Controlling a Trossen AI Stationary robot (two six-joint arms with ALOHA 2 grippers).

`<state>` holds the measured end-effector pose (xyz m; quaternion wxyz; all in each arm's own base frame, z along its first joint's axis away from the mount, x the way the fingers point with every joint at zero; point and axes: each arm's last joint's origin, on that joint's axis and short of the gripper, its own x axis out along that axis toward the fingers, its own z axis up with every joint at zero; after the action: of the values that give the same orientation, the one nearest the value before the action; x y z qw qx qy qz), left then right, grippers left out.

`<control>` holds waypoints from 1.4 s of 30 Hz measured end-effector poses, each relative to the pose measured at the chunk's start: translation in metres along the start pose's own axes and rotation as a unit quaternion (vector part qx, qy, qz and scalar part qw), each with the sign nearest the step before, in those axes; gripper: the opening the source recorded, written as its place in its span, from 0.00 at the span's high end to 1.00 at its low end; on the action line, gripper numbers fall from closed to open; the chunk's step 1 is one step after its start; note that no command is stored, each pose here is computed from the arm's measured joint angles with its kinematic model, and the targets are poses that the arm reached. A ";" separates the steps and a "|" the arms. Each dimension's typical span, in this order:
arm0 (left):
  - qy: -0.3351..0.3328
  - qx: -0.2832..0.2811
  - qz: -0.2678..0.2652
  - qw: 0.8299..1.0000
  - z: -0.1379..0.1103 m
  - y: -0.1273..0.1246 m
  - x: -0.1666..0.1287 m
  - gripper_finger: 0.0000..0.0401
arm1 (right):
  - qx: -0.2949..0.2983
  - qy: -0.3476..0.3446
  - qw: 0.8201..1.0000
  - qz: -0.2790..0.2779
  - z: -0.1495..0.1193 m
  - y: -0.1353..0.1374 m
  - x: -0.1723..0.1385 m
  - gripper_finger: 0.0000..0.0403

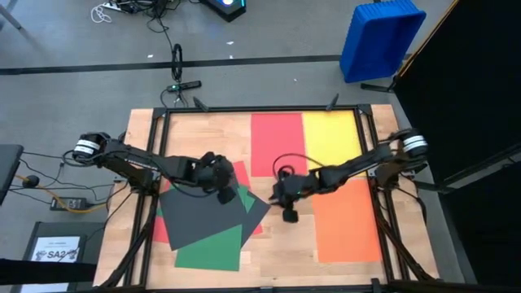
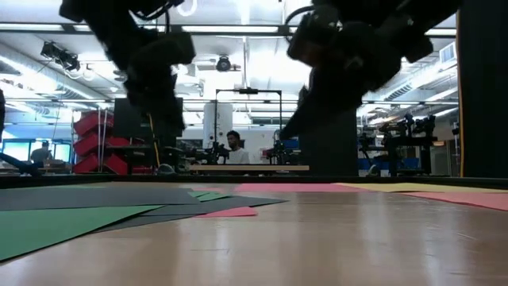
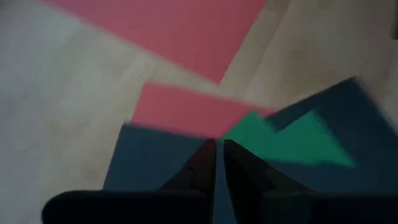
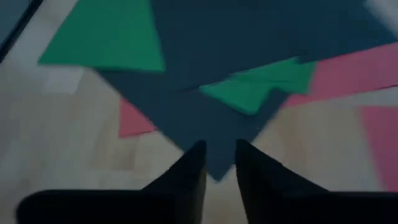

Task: Organize paper
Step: Move the pink colored paper to the top left of the table

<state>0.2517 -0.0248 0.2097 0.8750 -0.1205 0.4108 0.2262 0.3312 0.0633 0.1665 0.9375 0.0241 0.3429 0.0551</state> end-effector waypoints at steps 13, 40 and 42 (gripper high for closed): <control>0.062 -0.005 0.022 0.998 -0.017 -0.003 0.009 0.96 | 0.117 0.049 0.991 0.034 0.025 -0.008 0.051 0.47; 0.118 0.012 -0.067 0.991 -0.039 -0.041 0.059 0.96 | 0.230 0.077 0.969 0.044 0.012 -0.048 0.071 0.47; 0.116 0.010 -0.071 0.991 -0.038 -0.042 0.059 0.96 | 0.241 0.090 0.965 0.051 0.009 -0.050 0.072 0.46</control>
<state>0.2799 -0.0589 0.1409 0.8361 -0.1662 0.5025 0.1441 0.3957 0.0222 0.1232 0.8652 0.2614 0.4275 0.0201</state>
